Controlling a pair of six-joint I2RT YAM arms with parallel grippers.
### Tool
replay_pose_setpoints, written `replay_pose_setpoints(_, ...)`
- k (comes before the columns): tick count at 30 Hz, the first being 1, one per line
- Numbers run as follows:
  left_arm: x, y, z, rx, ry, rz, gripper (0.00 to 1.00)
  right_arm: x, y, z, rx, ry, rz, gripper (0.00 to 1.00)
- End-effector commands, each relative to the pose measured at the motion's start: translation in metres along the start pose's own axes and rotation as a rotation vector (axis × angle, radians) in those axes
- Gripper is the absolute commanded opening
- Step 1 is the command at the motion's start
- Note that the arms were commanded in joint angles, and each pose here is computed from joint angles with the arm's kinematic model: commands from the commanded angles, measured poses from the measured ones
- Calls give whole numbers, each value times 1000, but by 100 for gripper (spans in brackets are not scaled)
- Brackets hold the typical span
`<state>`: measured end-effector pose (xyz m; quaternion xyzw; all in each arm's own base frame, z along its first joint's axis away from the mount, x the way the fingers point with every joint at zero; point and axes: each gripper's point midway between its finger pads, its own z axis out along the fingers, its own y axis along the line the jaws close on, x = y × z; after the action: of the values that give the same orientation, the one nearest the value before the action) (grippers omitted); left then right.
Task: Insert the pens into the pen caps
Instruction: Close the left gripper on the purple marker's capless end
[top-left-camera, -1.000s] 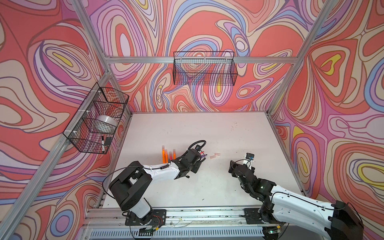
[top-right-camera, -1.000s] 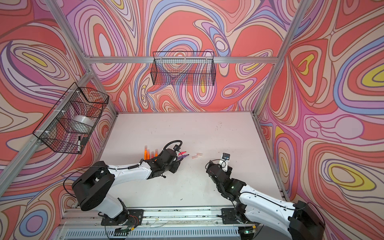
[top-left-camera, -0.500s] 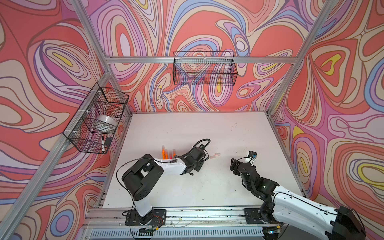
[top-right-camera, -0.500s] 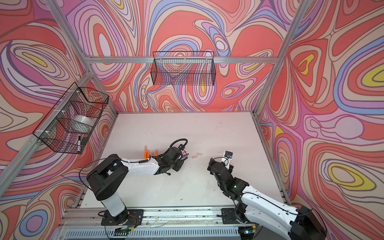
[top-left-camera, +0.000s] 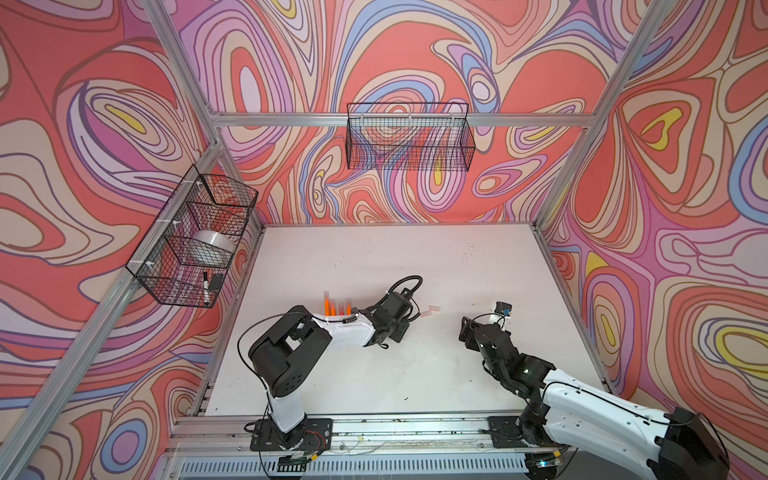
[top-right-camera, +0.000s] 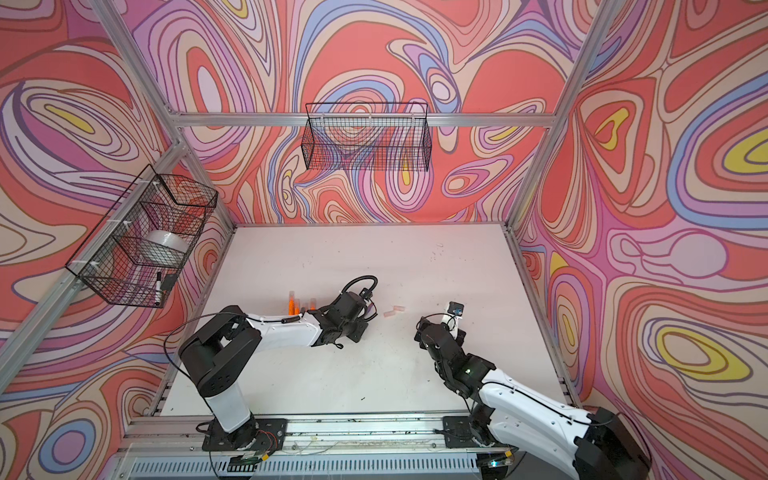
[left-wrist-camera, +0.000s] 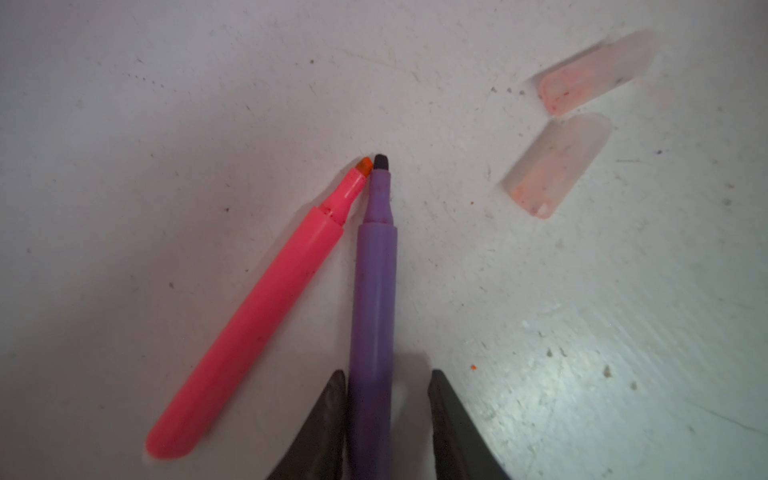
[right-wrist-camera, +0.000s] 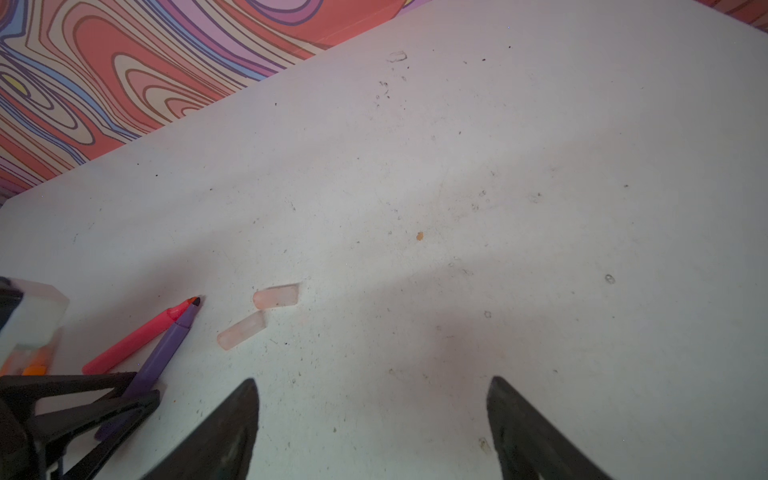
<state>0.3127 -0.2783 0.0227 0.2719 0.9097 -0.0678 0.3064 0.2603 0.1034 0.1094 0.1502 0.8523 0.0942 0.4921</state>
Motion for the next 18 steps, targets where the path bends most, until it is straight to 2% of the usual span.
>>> replay_pose_setpoints(1,22,4,-6,4,64,-18,34,-6,0,0,-2,-13,11,89)
replay_pose_setpoints(5,32,4,-8,4,85,-26,38,-6,0,1,3,-14,12,89)
replay_pose_setpoints(11,39,4,-4,5,112,-27,39,-5,1,2,5,-7,9,89)
replay_pose_setpoints(14,40,1,-2,19,117,-27,32,-5,0,2,4,-8,12,89)
replay_pose_setpoints(18,39,-1,-1,30,112,-31,17,-4,2,2,-8,-3,26,87)
